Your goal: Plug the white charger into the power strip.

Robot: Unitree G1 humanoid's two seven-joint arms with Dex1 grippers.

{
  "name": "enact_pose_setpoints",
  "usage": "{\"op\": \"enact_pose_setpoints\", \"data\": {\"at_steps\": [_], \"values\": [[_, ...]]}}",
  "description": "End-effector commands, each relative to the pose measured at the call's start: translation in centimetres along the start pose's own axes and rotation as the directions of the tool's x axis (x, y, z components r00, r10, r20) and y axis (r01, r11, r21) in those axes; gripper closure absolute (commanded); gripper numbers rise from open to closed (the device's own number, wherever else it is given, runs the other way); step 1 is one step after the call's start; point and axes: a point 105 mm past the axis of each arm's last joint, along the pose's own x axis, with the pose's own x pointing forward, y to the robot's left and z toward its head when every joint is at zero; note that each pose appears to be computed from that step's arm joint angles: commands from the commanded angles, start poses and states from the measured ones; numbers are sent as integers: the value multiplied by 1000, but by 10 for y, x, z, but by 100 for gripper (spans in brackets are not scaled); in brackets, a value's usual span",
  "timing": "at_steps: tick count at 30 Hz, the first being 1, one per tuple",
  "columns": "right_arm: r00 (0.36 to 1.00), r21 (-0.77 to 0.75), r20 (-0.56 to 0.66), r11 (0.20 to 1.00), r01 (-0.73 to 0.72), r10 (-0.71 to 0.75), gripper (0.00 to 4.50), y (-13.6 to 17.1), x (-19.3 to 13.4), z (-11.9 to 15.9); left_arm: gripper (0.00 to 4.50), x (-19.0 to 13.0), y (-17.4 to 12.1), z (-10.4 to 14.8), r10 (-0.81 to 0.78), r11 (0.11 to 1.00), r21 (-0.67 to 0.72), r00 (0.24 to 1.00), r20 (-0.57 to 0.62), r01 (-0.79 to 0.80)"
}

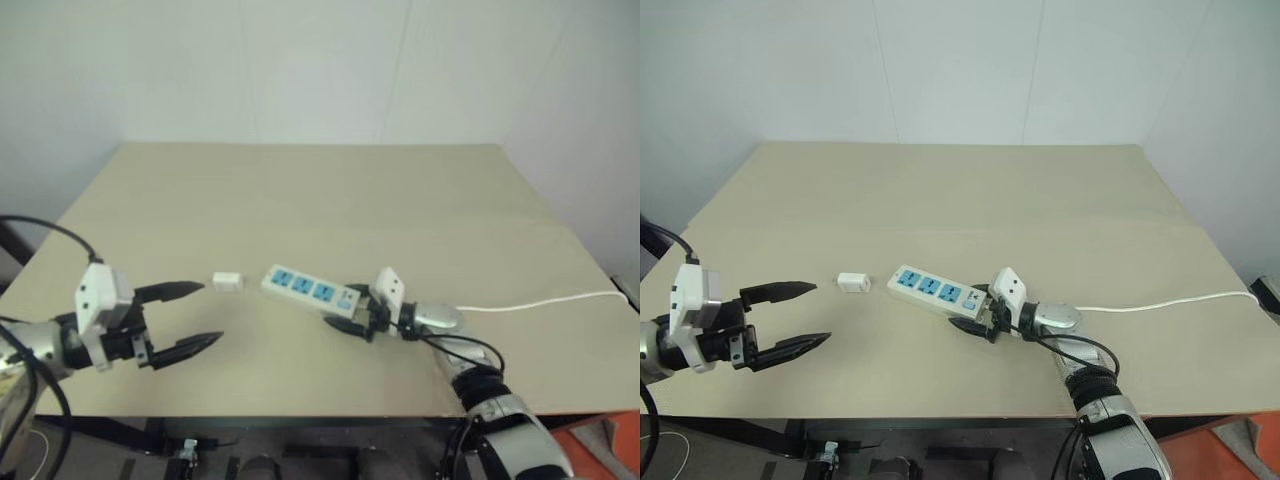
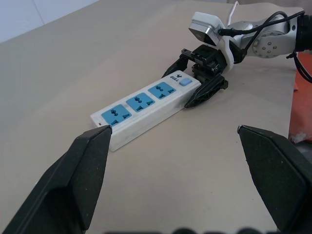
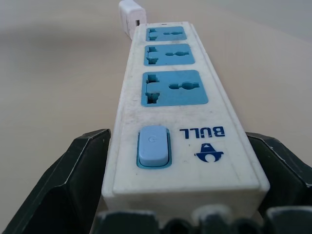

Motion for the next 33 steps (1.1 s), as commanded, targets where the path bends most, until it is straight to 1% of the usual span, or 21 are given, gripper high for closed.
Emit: {"op": "enact_pose_setpoints", "data": {"at_steps": [1,9,11,13,14,20,23,26,30,33], "values": [[1000,-10,1,1000,-18,18,2,0,6,0,0,3,-4,11,-24,999,43,1000,15,24],[998,14,-35,998,-58,58,2,3,13,-11,0,2,-4,12,-20,999,43,1000,12,19],[996,19,-47,997,-80,81,38,5,15,-13,0,2,-4,12,-18,999,44,1000,11,18],[994,20,-49,995,-100,101,94,6,15,-14,0,2,-4,12,-17,999,45,1000,10,17],[993,19,-46,994,-106,107,110,7,15,-14,0,1,-4,13,-16,999,46,1000,9,16],[989,-17,3,989,-150,150,109,8,15,1,0,0,-2,13,-15,999,50,1000,3,15],[981,-50,66,983,-179,182,109,9,13,18,0,0,-2,13,-19,999,51,1000,1,19],[967,-85,85,969,-234,241,109,12,7,28,0,0,-1,14,-24,998,53,1000,-2,25],[949,-117,58,946,-301,309,109,17,-3,28,0,-1,0,15,-31,998,57,1000,-6,31],[938,-140,2,929,-342,346,109,22,-7,17,0,-1,1,14,-39,997,60,999,-14,40]]}}
